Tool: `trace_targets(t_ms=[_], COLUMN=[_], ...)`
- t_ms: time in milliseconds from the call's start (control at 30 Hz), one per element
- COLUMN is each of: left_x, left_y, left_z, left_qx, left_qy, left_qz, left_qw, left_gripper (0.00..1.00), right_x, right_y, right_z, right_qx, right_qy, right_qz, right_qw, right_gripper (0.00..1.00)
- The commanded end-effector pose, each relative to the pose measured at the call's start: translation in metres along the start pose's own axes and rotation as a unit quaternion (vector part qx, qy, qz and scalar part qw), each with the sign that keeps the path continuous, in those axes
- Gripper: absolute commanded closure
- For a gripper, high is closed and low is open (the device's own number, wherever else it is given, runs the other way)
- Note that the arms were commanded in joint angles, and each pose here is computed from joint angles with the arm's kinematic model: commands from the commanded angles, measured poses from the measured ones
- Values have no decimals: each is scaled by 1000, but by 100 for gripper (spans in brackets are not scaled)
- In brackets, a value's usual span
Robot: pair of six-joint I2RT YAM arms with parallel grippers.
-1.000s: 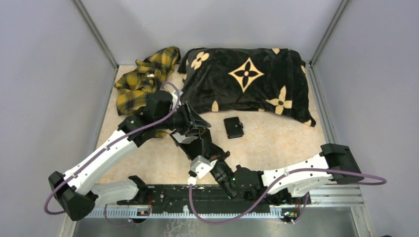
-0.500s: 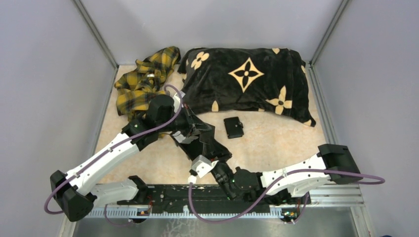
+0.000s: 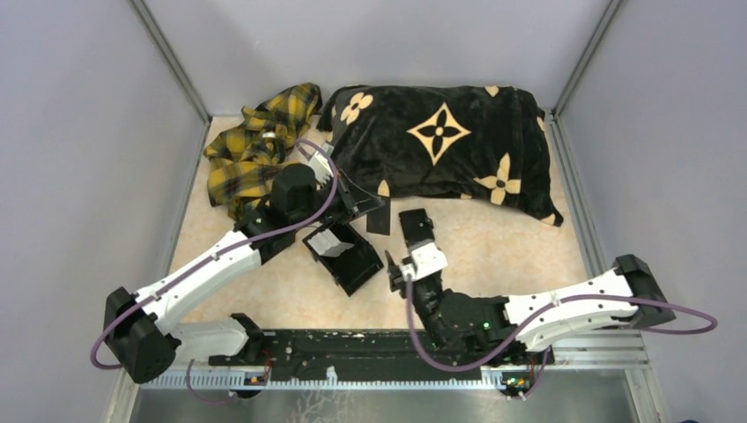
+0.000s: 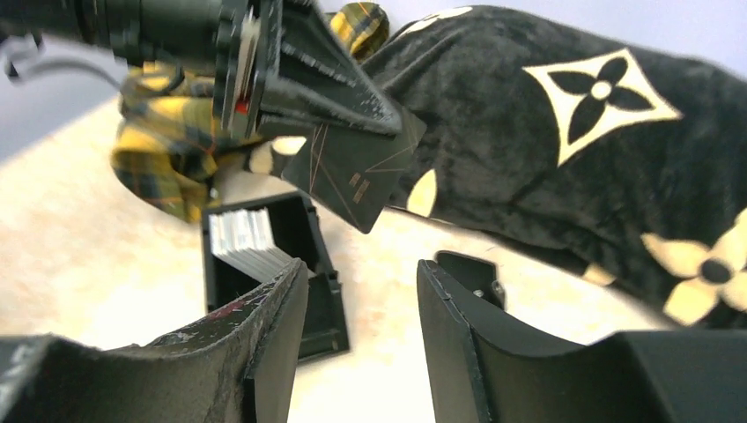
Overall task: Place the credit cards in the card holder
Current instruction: Pick up the credit card from the storage box.
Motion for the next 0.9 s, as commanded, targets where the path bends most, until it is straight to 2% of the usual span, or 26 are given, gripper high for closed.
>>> trace_targets(t_ms=[0, 167, 300, 533, 667, 867], left_x=[-9, -4, -1, 6, 7, 7], left_y=[-10, -17, -23, -34, -39, -50], left_z=[5, 18, 22, 14, 13, 17], left_qx=[37, 72, 111, 198, 219, 230], left_qy=[-51, -58, -56, -58, -64, -61], left_qz=[-38, -43, -41, -25, -22, -7], left_qw=[997, 995, 991, 978, 973, 971], left_gripper=[100, 100, 100, 100, 100, 100], right_x=[-10, -8, 0, 19, 27, 34], right_y=[1, -12, -29, -54, -70, -84], right_z=[-16, -47, -69, -80, -79, -74], right_qx=[22, 32, 38, 15, -18, -54], right_qy=[-165, -288, -343, -413, -450, -469], right_qz=[-3, -5, 0, 29, 50, 76], right_qw=[986, 957, 939, 910, 891, 878], right_gripper=[50, 50, 50, 51, 52, 52])
Point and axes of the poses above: each gripper's point midway between its finger pads, its own y axis back along the fingers, its own z axis along the line the jaws close on, x = y × z, the point moved 6 cm from there along y, back along the fingers, and after that the axes turned 5 degrees about -y, right-handed, at the moved point
